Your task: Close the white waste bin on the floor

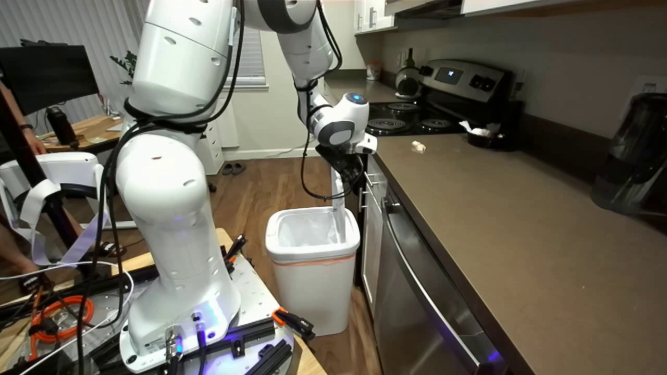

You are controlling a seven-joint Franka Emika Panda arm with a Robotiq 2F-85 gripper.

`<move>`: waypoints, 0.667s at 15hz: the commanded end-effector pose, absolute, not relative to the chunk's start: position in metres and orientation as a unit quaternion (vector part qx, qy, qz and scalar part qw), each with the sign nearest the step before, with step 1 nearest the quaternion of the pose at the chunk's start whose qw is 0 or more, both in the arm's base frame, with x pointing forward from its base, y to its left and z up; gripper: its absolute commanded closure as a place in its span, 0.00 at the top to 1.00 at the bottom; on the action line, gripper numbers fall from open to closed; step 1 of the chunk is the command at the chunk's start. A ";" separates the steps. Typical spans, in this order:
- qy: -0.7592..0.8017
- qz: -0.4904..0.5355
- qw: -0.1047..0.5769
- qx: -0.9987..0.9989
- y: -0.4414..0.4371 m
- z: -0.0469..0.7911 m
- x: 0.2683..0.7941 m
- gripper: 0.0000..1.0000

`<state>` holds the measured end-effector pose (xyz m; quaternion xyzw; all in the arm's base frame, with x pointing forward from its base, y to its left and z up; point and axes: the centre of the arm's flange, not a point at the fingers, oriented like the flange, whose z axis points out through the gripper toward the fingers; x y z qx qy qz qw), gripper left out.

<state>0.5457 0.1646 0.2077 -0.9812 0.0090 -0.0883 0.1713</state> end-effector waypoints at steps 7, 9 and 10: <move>-0.050 -0.012 0.220 -0.974 0.202 0.136 0.443 0.00; -0.074 -0.024 0.209 -0.975 0.198 0.103 0.437 0.00; -0.084 -0.036 0.206 -0.974 0.199 0.086 0.442 0.00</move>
